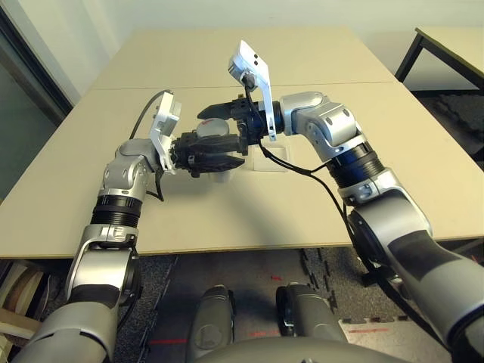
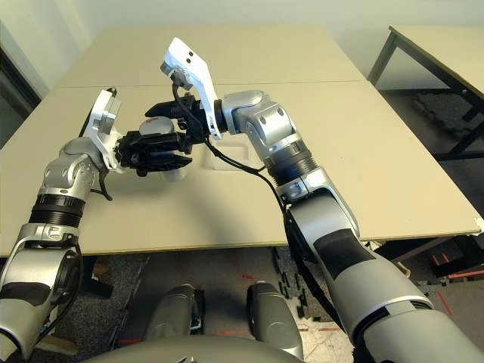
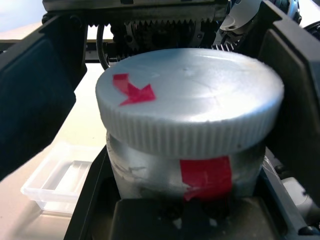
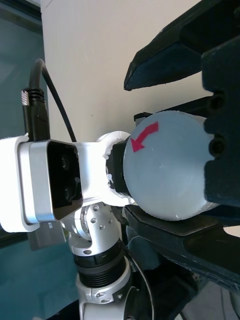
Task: Pour the medicine from the bottle into the box.
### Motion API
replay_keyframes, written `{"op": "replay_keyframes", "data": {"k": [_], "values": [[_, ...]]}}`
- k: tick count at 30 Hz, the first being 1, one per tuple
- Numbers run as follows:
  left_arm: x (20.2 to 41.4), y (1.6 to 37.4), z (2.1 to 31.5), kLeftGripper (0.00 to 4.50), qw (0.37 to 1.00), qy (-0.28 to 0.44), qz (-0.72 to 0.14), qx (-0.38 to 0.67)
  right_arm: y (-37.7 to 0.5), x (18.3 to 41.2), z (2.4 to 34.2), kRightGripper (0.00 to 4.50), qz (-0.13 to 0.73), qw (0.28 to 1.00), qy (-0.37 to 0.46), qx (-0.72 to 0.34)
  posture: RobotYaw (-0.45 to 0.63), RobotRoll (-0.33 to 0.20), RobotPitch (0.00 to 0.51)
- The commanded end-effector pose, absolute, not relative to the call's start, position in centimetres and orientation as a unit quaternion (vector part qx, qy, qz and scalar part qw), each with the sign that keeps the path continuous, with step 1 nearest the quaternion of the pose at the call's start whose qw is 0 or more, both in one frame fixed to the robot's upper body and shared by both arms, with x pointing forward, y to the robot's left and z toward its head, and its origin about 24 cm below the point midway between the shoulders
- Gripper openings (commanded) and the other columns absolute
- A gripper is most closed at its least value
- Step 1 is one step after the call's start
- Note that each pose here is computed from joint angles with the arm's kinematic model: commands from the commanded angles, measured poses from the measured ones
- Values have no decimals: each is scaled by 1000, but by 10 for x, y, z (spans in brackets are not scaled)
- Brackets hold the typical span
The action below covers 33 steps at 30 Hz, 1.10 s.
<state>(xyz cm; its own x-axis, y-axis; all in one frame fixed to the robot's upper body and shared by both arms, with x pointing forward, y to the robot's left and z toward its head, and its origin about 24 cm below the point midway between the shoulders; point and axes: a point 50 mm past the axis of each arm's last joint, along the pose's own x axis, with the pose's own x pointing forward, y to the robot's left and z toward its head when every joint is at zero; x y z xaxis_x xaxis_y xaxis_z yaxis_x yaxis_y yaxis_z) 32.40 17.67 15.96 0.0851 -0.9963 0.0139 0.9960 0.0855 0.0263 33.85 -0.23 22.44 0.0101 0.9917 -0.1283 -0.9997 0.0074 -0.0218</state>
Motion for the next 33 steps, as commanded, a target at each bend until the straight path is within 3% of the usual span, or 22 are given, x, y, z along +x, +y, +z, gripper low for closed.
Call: {"op": "replay_keyframes", "data": {"k": [1, 14, 33], "values": [[321, 177, 159, 2668, 733, -12, -680, 11, -15, 346, 229, 4500, 683, 729, 37, -35, -63, 0, 37], [322, 178, 158, 2668, 734, -10, -679, 9, -42, 346, 235, 4500, 668, 743, 31, -22, -77, 0, 35], [323, 180, 157, 2668, 738, -10, -675, 9, -44, 339, 237, 4500, 679, 733, 23, -16, -73, 0, 29]]}}
